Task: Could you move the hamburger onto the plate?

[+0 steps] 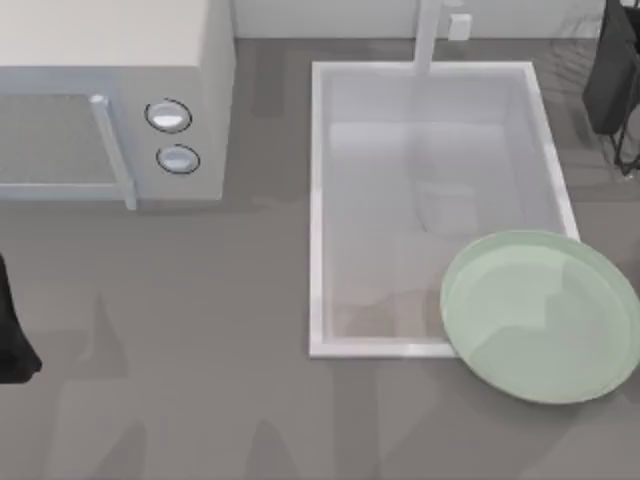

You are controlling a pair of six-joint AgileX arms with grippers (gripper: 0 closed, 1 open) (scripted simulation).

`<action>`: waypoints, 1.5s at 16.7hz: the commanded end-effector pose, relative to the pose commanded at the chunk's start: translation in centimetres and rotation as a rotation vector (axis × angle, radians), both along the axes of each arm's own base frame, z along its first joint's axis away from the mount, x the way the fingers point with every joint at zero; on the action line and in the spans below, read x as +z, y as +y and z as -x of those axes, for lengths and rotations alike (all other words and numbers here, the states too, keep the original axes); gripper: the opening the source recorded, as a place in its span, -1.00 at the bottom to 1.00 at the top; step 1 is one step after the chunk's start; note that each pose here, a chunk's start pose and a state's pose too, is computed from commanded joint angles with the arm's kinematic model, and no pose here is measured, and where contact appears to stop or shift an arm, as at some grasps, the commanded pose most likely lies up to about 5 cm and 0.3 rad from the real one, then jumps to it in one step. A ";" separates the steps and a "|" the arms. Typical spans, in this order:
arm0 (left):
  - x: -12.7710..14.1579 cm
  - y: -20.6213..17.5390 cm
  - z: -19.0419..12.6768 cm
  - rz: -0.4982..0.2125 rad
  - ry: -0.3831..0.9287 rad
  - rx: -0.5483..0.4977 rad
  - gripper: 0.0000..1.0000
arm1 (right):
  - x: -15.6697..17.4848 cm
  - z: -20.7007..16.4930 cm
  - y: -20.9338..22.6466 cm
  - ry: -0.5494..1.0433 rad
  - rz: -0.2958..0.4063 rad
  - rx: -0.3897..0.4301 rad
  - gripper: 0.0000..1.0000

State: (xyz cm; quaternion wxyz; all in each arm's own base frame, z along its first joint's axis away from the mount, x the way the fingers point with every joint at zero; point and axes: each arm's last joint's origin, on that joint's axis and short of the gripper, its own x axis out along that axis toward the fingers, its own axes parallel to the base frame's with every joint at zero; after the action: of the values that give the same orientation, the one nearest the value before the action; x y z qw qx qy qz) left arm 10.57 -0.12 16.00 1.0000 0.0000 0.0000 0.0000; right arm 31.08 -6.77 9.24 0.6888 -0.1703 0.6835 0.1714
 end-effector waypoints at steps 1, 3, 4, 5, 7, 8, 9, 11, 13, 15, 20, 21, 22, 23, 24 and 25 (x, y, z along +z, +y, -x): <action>0.0 0.0 0.0 0.000 0.000 0.000 1.00 | 0.0 0.0 0.0 0.000 0.000 0.000 0.25; 0.0 0.0 0.0 0.000 0.000 0.000 1.00 | 0.0 0.0 0.0 0.000 0.000 0.000 -0.06; 0.0 0.0 0.0 0.000 0.000 0.000 1.00 | 0.0 0.0 0.0 0.000 0.000 0.000 -0.21; 0.0 0.0 0.0 0.000 0.000 0.000 1.00 | 0.0 0.0 0.0 0.000 0.000 0.000 -0.36; 0.0 0.0 0.0 0.000 0.000 0.000 1.00 | 0.0 0.0 0.0 0.000 0.000 0.000 -0.66; 0.0 0.0 0.0 0.000 0.000 0.000 1.00 | 0.0 0.0 0.0 0.000 0.000 0.000 -0.81; 0.0 0.0 0.0 0.000 0.000 0.000 1.00 | 0.0 0.0 0.0 0.000 0.000 0.000 -0.96; 0.0 0.0 0.0 0.000 0.000 0.000 1.00 | 0.0 0.0 0.0 0.000 0.000 0.000 -1.00; 0.0 0.0 0.0 0.000 0.000 0.000 1.00 | 0.0 0.0 0.0 0.000 0.000 0.000 -1.00; 0.0 0.0 0.0 0.000 0.000 0.000 1.00 | 0.0 0.0 0.0 0.000 0.000 0.000 -1.00; 0.0 0.0 0.0 0.000 0.000 0.000 1.00 | 2.7 -0.1 0.0 -0.030 -0.013 -0.014 -1.00; 0.0 0.0 0.0 0.000 0.000 0.000 1.00 | 3.4 -0.3 -0.1 -0.035 -0.012 -0.014 -1.00; 0.0 0.0 0.0 0.000 0.000 0.000 1.00 | 4.3 -0.4 -0.1 -0.037 -0.012 -0.014 -1.00; 0.0 0.0 0.0 0.000 0.000 0.000 1.00 | 5.3 -0.5 -0.1 -0.035 -0.012 -0.013 -1.00; 0.0 0.0 0.0 0.000 0.000 0.000 1.00 | 6.4 -0.5 -0.1 -0.027 -0.014 -0.013 -1.00; 0.0 0.0 0.0 0.000 0.000 0.000 1.00 | 7.6 -0.4 -0.1 -0.017 -0.016 -0.012 -1.00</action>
State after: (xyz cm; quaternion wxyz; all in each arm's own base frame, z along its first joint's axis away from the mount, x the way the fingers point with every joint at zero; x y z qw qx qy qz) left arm 10.57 -0.12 16.00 1.0000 0.0000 0.0000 0.0000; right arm 31.48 -6.86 16.87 0.6968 -0.1620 0.6774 0.1711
